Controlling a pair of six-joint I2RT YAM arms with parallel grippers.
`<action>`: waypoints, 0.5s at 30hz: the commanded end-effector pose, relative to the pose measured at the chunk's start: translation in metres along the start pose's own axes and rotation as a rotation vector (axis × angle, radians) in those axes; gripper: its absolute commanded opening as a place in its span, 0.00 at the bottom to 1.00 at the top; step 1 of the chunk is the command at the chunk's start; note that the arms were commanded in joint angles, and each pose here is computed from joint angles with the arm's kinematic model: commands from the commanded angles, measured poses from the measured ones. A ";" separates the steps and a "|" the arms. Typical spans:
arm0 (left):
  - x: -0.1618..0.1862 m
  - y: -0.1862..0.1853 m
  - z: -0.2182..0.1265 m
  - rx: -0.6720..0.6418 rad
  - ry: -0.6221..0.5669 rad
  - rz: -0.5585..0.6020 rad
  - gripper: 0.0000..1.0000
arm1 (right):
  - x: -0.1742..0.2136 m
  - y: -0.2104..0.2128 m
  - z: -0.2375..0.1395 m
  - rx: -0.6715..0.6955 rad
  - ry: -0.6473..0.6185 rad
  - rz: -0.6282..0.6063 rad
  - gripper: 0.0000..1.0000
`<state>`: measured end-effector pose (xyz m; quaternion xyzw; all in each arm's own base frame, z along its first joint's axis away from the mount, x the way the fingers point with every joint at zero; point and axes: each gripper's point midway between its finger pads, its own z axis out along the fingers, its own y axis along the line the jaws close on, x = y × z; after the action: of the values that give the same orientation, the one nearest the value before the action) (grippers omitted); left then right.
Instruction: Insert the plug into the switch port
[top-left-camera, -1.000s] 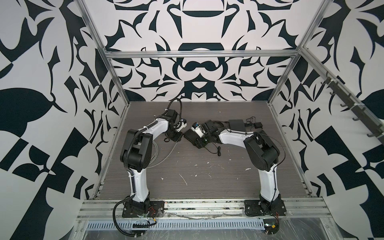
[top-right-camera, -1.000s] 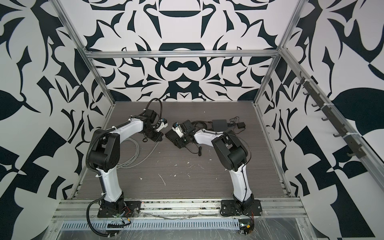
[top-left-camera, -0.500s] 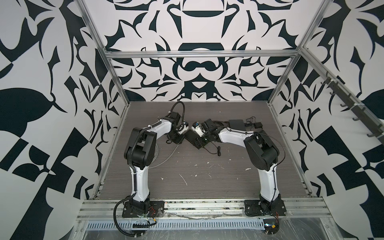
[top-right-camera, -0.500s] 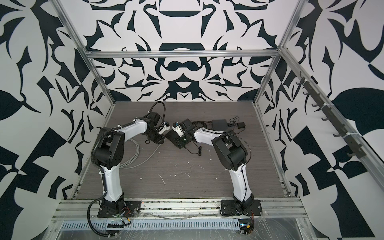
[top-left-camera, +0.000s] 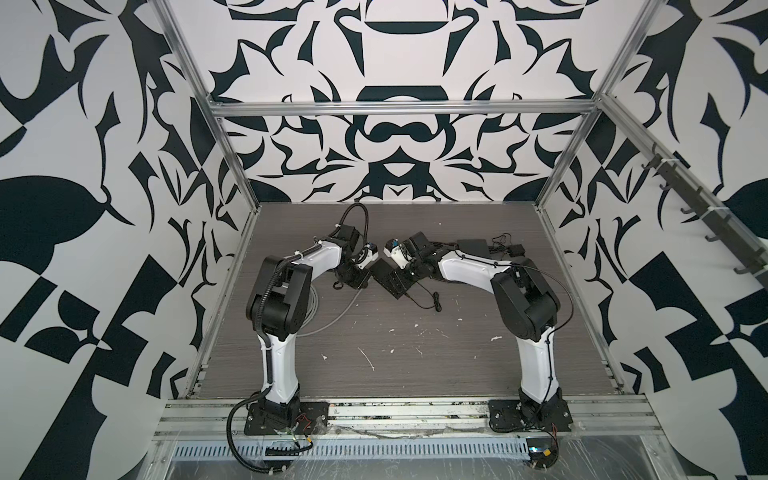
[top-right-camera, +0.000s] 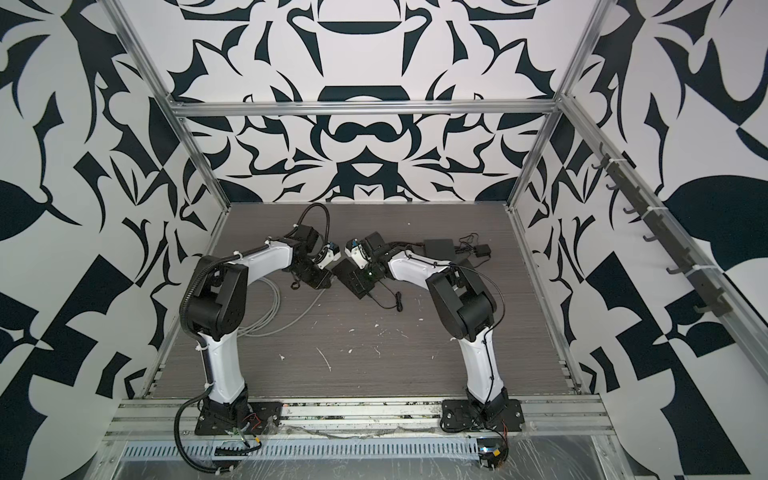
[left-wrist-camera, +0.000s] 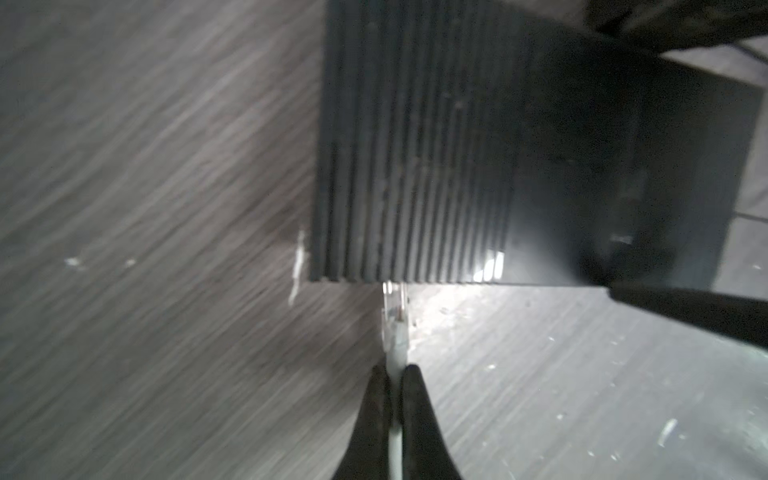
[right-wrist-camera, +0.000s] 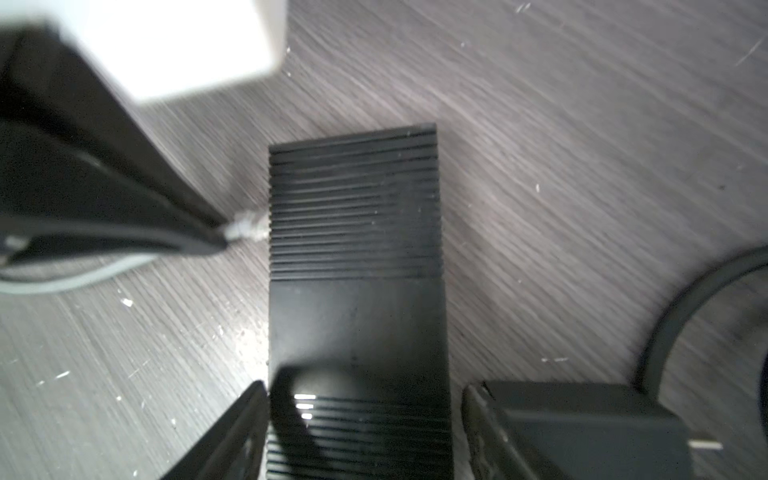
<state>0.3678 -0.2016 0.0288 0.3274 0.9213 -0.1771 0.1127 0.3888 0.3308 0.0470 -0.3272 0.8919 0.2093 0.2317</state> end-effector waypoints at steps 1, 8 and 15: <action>-0.003 -0.019 -0.022 0.084 -0.056 -0.014 0.00 | -0.021 0.004 -0.023 -0.013 -0.069 -0.009 0.76; -0.016 -0.046 -0.051 0.213 -0.175 0.044 0.00 | -0.036 0.012 -0.062 -0.153 -0.174 0.043 0.63; -0.032 -0.076 -0.064 0.360 -0.260 0.119 0.00 | -0.040 0.029 -0.101 -0.366 -0.302 0.075 0.57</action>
<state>0.3494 -0.2319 0.0962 0.3460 0.8667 -0.3164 0.1702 0.3824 0.3048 0.1251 -0.2760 0.8491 0.3531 0.2797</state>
